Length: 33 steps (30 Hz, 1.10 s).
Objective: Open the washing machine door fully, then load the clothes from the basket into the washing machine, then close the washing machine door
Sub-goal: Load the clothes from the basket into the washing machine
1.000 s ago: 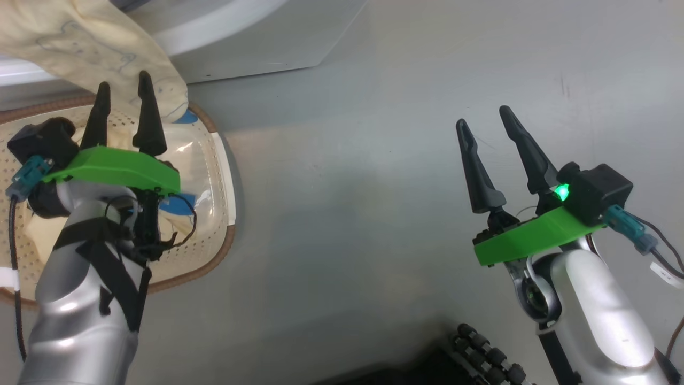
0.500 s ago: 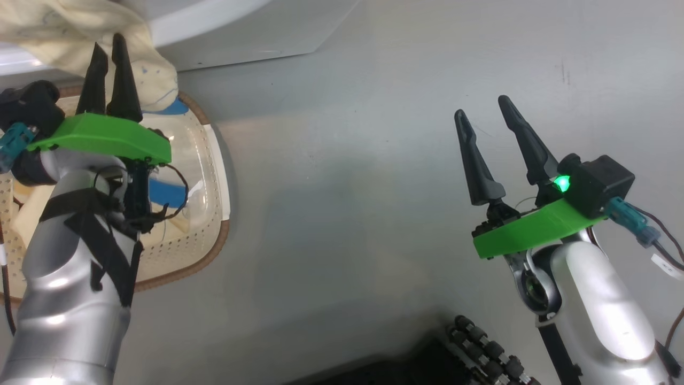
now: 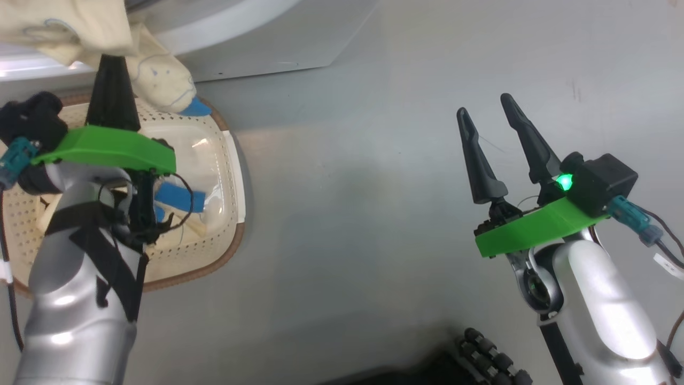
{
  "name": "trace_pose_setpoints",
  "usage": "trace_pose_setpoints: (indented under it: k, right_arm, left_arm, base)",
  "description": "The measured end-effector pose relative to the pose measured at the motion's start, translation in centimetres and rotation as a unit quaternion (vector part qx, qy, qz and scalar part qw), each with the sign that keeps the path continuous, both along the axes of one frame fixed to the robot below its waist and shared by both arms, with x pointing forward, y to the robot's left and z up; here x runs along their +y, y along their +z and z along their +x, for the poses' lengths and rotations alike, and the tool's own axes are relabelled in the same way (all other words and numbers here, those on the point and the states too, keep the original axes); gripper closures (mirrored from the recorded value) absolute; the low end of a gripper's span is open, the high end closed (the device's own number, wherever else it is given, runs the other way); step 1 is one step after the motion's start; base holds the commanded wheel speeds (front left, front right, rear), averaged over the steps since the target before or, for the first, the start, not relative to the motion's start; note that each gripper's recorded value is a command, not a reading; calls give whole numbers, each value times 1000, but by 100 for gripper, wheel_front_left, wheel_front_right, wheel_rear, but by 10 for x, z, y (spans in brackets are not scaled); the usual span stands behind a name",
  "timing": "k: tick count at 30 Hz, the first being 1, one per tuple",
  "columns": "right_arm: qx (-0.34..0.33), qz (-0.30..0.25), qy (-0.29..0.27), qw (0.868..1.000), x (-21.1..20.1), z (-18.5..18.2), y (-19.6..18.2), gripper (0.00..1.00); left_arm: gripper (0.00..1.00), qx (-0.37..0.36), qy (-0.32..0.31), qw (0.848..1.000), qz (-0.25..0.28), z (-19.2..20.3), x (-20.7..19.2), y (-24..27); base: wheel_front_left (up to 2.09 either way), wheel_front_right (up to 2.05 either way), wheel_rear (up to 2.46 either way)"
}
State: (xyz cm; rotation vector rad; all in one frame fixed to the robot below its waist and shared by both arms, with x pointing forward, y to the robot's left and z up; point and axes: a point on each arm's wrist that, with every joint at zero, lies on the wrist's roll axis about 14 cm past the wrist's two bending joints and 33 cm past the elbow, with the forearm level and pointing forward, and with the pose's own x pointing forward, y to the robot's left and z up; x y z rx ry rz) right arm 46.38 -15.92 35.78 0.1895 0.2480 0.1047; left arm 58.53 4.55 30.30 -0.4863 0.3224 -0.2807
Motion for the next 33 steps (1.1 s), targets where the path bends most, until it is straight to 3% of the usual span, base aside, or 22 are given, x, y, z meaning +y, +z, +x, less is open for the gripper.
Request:
trace_pose_setpoints:
  k: [7, 11, 23, 33]
  right_arm:
    - [-18, 8, 9, 1000, 9, 3, 14, 0]
    - [-31, 12, 12, 999, 12, 3, 27, 0]
    - [-31, 29, -1, 999, 9, -16, 39, 0]
    - [-26, 34, -13, 999, 2, -28, 43, 0]
  left_arm:
    - [100, 1, -1, 1000, 4, -29, 8, 11]
    - [100, -36, -5, 999, 14, -29, 12, 39]
    - [100, -110, -14, 991, 75, -3, 33, 86]
    - [100, -169, -34, 981, 94, 44, 14, 140]
  base:
    - [0, 0, 0]
    - [0, 0, 0]
    - [0, 0, 0]
    - [0, 0, 0]
